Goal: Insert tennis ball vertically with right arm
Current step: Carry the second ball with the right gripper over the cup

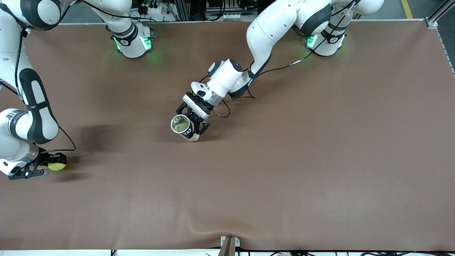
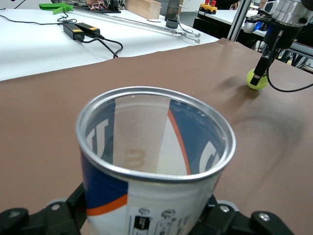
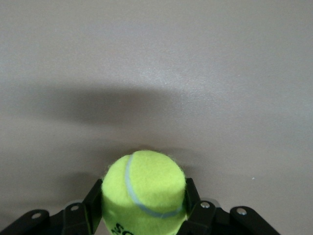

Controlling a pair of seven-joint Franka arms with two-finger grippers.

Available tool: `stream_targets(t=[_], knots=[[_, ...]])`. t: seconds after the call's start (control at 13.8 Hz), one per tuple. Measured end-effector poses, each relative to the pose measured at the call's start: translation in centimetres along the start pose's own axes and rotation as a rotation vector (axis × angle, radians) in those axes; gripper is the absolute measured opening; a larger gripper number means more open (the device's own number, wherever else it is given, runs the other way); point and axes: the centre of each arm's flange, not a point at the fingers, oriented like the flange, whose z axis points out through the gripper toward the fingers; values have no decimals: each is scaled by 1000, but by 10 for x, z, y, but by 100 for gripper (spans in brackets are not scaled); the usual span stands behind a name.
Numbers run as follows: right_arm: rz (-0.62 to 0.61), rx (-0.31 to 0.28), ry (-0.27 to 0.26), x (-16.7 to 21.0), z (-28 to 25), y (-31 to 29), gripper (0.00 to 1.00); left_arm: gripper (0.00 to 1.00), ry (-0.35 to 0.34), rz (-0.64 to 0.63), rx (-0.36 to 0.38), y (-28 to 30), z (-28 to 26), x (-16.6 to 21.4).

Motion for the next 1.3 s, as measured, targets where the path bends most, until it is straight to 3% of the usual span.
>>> stream_targets(t=[0.22, 0.58, 0.94, 1.3], knots=[[-20, 38, -38, 12, -39, -15, 68, 91, 0, 0, 0, 0, 0, 0], [8, 74, -75, 22, -174, -73, 68, 91, -3, -5, 1, 0, 0, -1], [142, 50, -127, 36, -247, -193, 68, 92, -5, -11, 3, -1, 0, -3], [367, 76, -167, 42, -282, -337, 68, 92, -10, -13, 5, -2, 0, -5]])
